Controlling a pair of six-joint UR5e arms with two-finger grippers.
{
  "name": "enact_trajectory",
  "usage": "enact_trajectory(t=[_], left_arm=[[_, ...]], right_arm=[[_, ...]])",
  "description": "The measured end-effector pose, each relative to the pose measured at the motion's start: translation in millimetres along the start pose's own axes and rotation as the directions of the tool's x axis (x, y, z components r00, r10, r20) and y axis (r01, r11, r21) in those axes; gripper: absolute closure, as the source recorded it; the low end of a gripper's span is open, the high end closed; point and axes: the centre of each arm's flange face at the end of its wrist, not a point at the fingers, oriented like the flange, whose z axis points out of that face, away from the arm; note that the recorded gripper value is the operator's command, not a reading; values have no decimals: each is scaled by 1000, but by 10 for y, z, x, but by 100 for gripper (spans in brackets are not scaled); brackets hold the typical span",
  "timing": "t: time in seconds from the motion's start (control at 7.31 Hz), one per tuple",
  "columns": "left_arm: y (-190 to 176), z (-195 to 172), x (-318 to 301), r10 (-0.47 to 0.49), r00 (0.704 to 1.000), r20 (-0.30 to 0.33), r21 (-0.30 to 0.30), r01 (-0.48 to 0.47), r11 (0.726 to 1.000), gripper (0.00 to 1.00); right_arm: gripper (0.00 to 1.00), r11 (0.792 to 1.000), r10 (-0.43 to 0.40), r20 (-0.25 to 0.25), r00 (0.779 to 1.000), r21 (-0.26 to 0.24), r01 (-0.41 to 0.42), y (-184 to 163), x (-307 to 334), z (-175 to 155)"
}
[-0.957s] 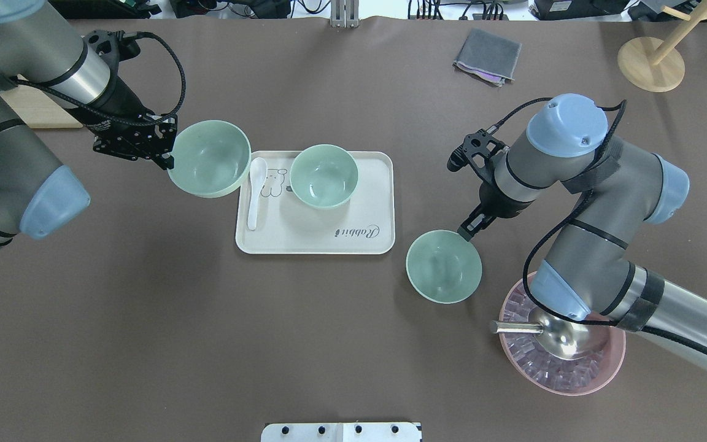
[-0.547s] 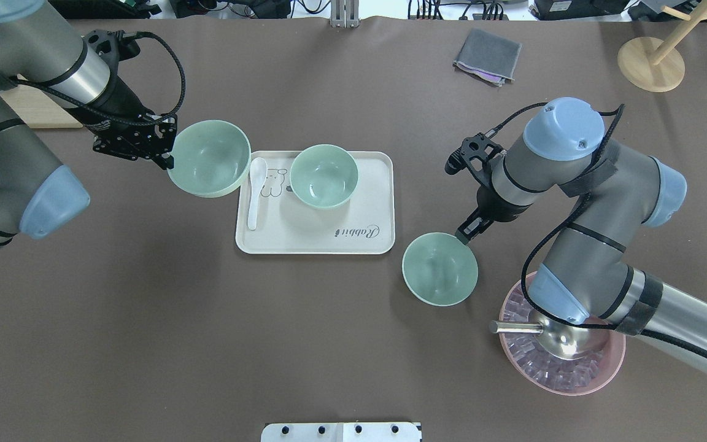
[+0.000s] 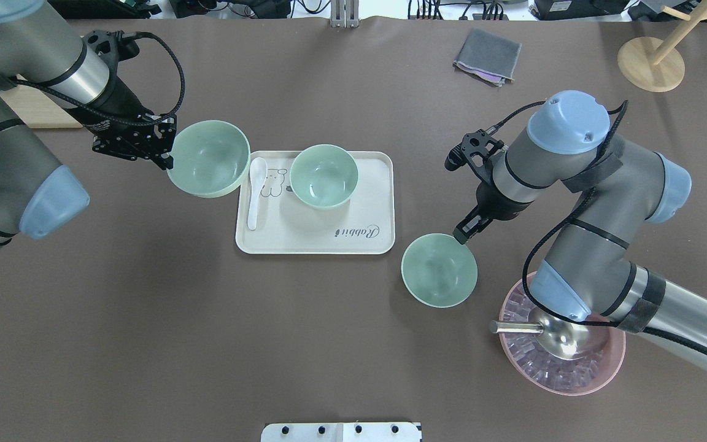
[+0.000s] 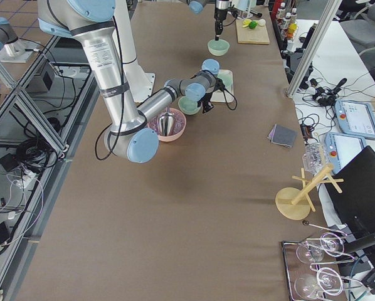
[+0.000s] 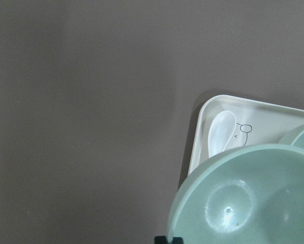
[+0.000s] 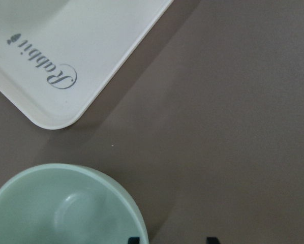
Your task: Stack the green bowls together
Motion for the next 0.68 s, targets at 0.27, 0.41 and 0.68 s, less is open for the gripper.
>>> enact_trajectory(t=[0.27, 0.41, 0.68], left_arm=[[0, 0, 0, 0, 1000, 0, 0, 0, 1000, 100], [0, 0, 0, 0, 1000, 0, 0, 0, 1000, 100], [2, -3, 2, 1, 1000, 0, 0, -1, 1000, 100]], right_arm=[[51, 1000, 9, 10, 1000, -13, -9, 27, -79, 71], [66, 1000, 12, 13, 1000, -17, -11, 34, -99, 90], [92, 1000, 14, 14, 1000, -21, -14, 42, -107, 109]])
